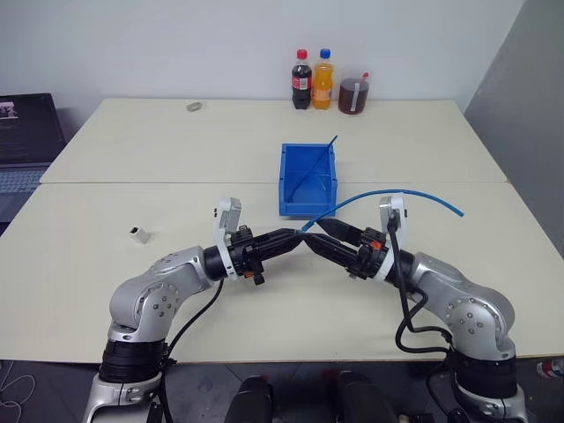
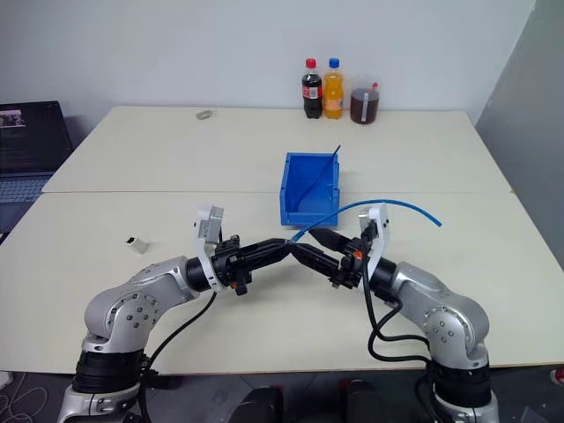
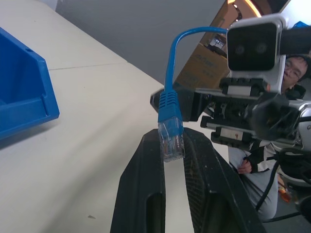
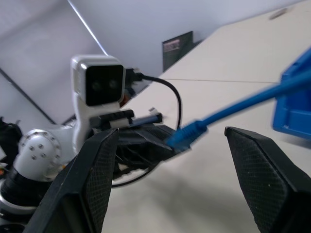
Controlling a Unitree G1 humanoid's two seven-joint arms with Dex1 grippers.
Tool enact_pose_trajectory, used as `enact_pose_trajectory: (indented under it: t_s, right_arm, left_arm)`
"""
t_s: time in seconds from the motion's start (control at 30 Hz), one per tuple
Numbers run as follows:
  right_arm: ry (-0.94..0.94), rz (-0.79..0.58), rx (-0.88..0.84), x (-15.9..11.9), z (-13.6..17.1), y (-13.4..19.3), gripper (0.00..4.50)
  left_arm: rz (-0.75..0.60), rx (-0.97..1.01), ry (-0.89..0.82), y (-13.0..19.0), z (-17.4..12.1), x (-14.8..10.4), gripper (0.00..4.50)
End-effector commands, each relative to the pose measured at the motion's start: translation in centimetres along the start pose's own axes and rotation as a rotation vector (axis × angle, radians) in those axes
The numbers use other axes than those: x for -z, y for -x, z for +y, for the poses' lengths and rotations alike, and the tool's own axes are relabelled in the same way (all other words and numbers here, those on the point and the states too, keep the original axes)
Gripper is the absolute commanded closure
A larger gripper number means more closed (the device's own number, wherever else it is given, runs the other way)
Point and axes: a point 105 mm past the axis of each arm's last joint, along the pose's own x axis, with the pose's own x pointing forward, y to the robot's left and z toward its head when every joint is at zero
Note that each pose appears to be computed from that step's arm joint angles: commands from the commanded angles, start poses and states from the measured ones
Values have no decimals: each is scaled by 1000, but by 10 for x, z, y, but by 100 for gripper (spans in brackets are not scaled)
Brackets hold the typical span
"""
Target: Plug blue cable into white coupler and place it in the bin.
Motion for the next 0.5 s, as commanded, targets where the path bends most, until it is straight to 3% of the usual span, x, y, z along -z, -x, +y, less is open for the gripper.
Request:
enact_pose_trajectory:
  t_s: [0.03, 0.23, 0.5]
  right_arm:
    - [-9, -21, -46, -7, 6, -7, 81]
    - [-26, 6, -86, -3, 10, -14, 81]
    - [-58, 11, -121, -3, 13, -19, 243]
  left_arm:
    - [-21, 23, -34, 0, -8, -10, 425]
    - [-23, 20, -34, 0, -9, -10, 425]
    - [-8, 22, -40, 1, -10, -7, 425]
